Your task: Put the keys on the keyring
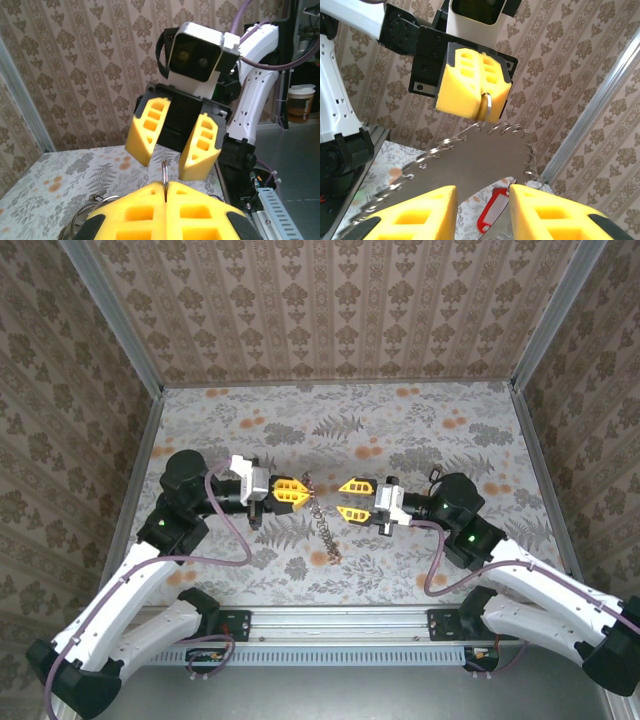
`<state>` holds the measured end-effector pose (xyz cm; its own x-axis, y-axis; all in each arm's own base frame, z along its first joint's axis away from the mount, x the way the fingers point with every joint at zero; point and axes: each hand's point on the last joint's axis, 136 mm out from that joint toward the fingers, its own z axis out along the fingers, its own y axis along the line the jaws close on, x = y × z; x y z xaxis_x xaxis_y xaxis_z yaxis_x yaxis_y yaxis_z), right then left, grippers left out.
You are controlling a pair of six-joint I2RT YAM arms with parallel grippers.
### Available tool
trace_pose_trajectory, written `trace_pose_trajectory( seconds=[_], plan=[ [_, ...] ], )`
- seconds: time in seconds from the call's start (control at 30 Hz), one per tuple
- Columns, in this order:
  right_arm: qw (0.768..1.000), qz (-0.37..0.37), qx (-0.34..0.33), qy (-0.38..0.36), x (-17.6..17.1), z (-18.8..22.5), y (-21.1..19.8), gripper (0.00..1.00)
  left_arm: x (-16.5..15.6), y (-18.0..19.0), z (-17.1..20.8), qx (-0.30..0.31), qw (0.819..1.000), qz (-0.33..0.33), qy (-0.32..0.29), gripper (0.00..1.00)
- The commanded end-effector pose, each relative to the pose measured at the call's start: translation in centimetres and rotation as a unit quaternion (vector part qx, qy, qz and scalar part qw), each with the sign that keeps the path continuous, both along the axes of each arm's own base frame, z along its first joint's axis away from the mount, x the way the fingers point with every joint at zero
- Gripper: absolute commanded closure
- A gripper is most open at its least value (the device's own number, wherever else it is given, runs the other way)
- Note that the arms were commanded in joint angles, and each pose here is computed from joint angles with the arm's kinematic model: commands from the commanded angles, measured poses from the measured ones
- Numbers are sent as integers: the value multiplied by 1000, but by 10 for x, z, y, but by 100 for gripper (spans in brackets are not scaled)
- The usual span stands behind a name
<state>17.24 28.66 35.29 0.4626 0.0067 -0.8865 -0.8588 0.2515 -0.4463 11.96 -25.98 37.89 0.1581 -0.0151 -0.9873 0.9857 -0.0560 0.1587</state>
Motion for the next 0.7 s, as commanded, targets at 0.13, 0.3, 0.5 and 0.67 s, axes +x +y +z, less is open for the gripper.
trace_pose_trajectory(
  seconds=[0.13,0.3,0.5,0.67],
  plan=[
    [996,82,28,-3,-22,23,6,66,-8,2,10,-20,999,-22,-21,100],
    [993,111,33,0,-29,28,9,67,-6,0,6,-13,999,-22,-20,100],
    [993,116,36,8,-26,38,12,67,-6,-3,3,-4,1000,-22,-20,100],
    [993,108,39,30,-20,44,14,65,-6,-4,2,-1,1000,-22,-20,100]
  ],
)
